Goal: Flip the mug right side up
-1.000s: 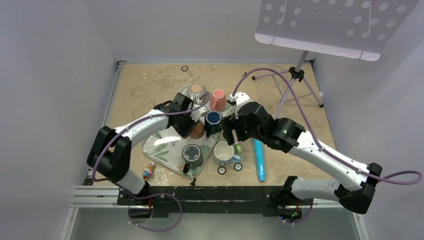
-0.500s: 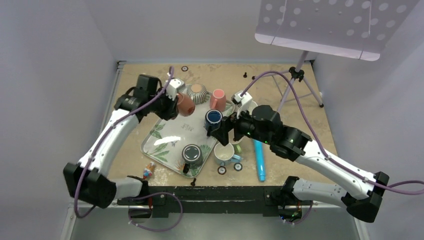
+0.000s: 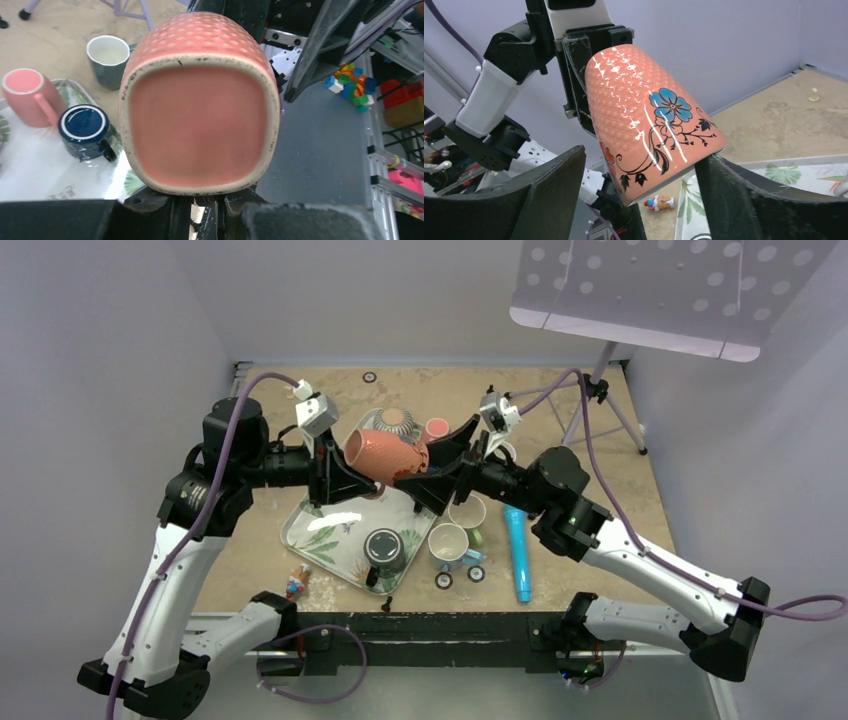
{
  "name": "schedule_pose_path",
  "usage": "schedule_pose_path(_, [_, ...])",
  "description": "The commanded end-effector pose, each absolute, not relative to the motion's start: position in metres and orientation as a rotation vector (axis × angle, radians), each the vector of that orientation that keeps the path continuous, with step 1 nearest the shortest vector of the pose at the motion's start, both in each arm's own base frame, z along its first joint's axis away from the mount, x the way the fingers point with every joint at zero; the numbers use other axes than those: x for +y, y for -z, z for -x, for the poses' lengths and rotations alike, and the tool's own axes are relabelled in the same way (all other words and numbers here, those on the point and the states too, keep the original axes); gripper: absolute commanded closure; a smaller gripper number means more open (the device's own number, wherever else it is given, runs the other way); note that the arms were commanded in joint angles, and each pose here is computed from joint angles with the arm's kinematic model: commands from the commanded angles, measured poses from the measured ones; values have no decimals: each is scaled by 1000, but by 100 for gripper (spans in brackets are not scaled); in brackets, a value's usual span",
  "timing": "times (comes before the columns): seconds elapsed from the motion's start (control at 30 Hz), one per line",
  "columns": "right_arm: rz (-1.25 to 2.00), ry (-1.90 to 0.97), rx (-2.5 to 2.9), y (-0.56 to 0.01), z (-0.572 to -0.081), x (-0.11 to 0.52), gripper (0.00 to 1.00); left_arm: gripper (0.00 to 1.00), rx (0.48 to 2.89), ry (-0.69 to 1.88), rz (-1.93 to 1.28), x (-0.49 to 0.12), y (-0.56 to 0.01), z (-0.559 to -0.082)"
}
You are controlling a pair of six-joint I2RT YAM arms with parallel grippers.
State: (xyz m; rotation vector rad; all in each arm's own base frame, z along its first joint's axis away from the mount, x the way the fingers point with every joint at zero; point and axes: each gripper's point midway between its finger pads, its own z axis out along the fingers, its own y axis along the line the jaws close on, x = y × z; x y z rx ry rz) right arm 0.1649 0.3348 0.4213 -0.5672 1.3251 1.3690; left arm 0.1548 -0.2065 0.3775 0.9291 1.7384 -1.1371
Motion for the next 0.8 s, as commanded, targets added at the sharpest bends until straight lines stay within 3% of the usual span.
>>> schedule_pose_path(0.0, [586, -1499, 1141, -472, -148, 338, 25, 100, 1648, 1335, -996, -223, -391, -132])
schedule_pose_path(0.07, [588, -1514, 1114, -479, -147, 339, 46, 100, 1634, 1331, -1006, -225, -390, -131])
schedule_pose_path(0.13, [585, -1520, 1088, -487, -145, 337, 83, 100, 1663, 1301, -1003, -224, -383, -136])
schedule_pose_path(0.17, [574, -1496, 1100, -488, -147, 334, 97, 95, 1683, 1267, -1017, -222, -376, -139])
schedule_pose_path(0.2, [549, -1446, 1137, -486, -153, 329, 100, 71, 1711, 1219, -1026, -220, -369, -144])
schedule_pose_path(0.23, [513, -1373, 1175, -486, -163, 322, 100, 36, 1750, 1153, -1035, -216, -359, -151])
schedule_pose_path(0.27, [470, -1279, 1236, -479, -176, 313, 100, 15, 1792, 1056, -1038, -208, -348, -160])
schedule_pose_path(0.3, [429, -1183, 1289, -474, -187, 302, 100, 3, 1828, 960, -1031, -200, -339, -169])
schedule_pose_path(0.5, [324, -603, 1687, -410, -235, 235, 100, 0, 2013, 504, -975, -152, -285, -217])
schedule_pose_path(0.77, [250, -121, 2105, -333, -245, 157, 100, 0, 2181, 404, -1122, -135, -215, -214])
